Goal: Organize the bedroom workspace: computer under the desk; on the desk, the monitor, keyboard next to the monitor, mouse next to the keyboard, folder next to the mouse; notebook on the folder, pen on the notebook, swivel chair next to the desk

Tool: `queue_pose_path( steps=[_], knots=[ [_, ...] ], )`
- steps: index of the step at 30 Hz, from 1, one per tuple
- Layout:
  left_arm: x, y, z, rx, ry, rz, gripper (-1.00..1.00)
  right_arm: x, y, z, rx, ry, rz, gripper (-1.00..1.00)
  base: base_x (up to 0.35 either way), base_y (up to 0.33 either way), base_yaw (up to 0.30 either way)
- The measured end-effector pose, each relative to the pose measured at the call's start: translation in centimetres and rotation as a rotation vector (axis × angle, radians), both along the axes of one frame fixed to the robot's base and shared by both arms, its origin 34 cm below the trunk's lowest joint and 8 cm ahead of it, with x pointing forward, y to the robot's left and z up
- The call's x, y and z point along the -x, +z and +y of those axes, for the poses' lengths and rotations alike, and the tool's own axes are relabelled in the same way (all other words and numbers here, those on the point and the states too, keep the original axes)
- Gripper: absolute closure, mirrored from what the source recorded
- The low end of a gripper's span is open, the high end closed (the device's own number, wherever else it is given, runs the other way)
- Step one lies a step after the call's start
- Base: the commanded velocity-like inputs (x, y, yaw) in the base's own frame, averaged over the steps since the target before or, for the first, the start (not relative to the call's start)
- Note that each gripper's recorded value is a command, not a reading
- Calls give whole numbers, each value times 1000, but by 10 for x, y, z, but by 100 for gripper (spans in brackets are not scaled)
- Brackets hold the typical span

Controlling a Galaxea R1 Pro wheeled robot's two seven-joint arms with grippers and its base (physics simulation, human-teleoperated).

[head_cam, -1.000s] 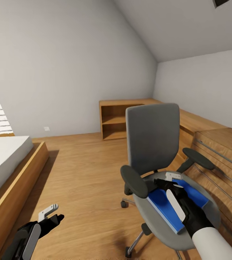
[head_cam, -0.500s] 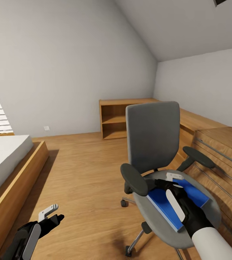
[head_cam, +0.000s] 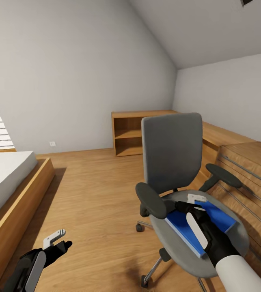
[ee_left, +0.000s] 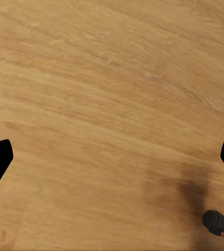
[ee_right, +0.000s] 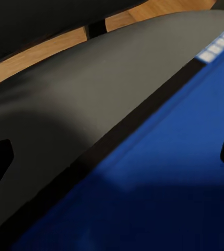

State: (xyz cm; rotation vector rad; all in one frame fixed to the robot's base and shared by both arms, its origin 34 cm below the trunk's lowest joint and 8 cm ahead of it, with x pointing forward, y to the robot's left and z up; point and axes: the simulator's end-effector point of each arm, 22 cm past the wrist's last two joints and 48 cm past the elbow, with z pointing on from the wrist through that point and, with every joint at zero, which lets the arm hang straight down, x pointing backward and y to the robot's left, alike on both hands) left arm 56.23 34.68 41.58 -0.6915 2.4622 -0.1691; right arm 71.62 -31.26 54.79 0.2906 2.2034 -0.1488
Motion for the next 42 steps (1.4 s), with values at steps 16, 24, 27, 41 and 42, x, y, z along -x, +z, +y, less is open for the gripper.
queue_pose_path(
  steps=[16, 24, 27, 41, 42],
  knots=[
    [7, -9, -1, 4, 0, 24, -100, 0, 0, -1, 4, 0, 3, -100, 0, 0, 0],
    [12, -17, -1, 7, 1, 44, -100, 0, 0, 0, 10, 4, 2, -100, -81, 0, 0],
    [14, -18, -1, 7, 1, 48, -100, 0, 0, 0, 11, 5, 2, -100, -57, 0, 0],
    [14, -19, -1, 7, 0, 50, -100, 0, -1, 1, 8, 6, 3, -100, -141, 0, 0],
    [14, -19, -1, 7, 0, 50, -100, 0, -1, 1, 7, 6, 3, -100, -292, 0, 0]
  ],
)
